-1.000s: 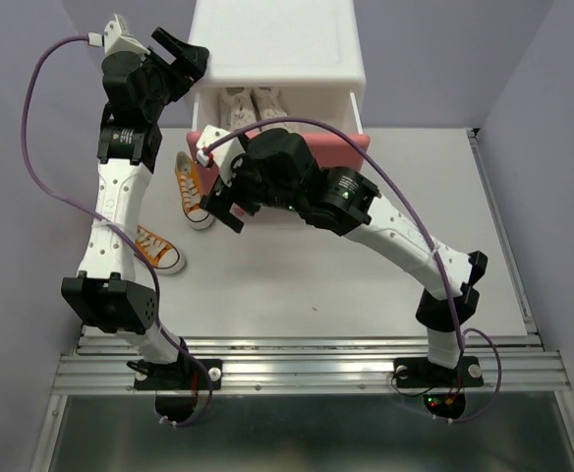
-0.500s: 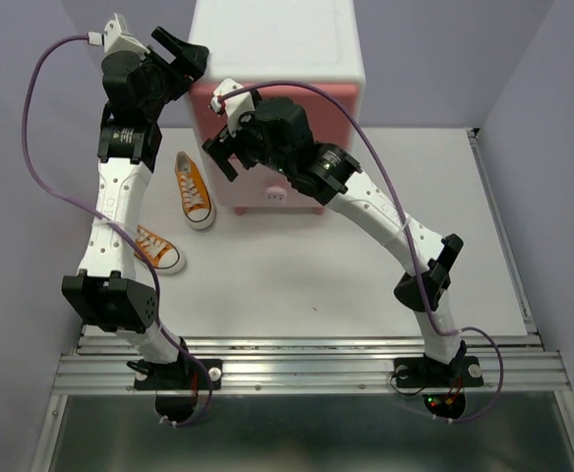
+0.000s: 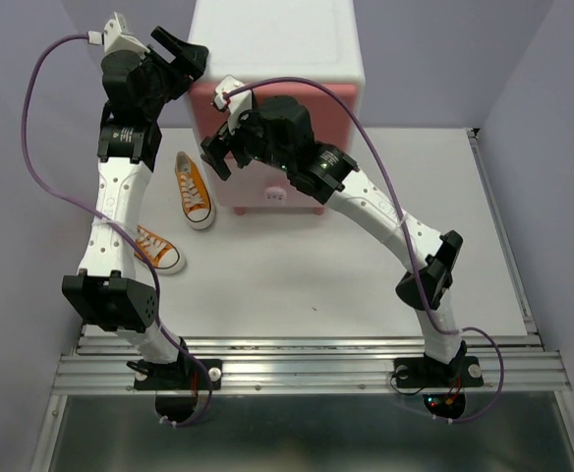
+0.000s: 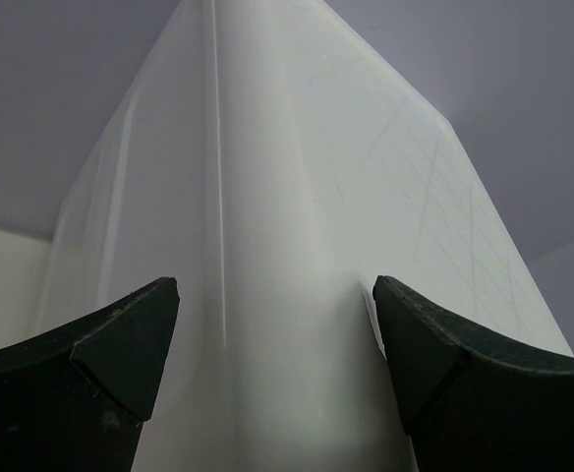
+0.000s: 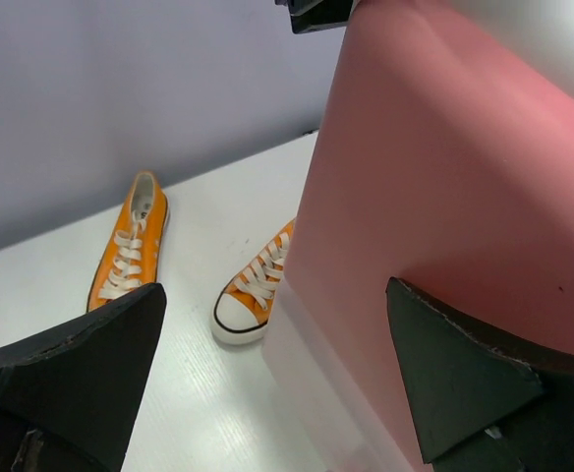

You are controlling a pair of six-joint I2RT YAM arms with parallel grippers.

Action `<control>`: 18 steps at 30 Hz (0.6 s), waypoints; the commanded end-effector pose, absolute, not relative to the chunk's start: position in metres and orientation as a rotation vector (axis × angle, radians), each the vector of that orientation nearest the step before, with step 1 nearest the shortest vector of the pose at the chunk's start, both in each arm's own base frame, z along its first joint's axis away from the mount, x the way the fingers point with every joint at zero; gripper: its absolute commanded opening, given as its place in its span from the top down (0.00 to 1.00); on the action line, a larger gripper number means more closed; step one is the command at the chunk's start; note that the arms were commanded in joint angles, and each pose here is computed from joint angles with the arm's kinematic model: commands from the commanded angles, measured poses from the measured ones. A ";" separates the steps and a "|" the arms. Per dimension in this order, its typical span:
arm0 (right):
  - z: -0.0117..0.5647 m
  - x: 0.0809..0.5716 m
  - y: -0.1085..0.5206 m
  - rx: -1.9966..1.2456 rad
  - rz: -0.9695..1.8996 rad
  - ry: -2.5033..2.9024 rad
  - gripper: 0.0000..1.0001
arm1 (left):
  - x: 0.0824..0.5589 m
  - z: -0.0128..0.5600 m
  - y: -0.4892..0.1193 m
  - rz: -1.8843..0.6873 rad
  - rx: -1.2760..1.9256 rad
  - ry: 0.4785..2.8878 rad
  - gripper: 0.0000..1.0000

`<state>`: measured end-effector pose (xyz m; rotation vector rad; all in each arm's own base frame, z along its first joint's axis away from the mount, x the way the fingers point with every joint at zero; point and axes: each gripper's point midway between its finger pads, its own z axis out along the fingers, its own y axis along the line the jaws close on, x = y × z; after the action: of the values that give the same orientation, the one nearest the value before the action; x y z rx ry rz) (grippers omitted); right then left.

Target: Place and organize the shoes in the shoe cabinet

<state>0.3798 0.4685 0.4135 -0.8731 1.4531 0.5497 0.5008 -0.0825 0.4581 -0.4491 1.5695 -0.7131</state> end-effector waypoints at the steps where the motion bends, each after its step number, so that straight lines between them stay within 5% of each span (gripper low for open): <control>1: 0.489 0.438 0.411 -0.632 0.428 1.276 0.00 | 0.493 0.284 -0.062 -0.474 -0.534 2.123 0.11; 18: 0.521 0.451 0.386 -0.479 0.330 1.243 0.00 | 0.487 0.309 -0.073 -0.536 -0.463 2.139 0.14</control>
<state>0.3826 0.4695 0.4442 -0.8216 1.3790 0.5806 0.4977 -0.0854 0.4652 -0.4052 1.6287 -0.7254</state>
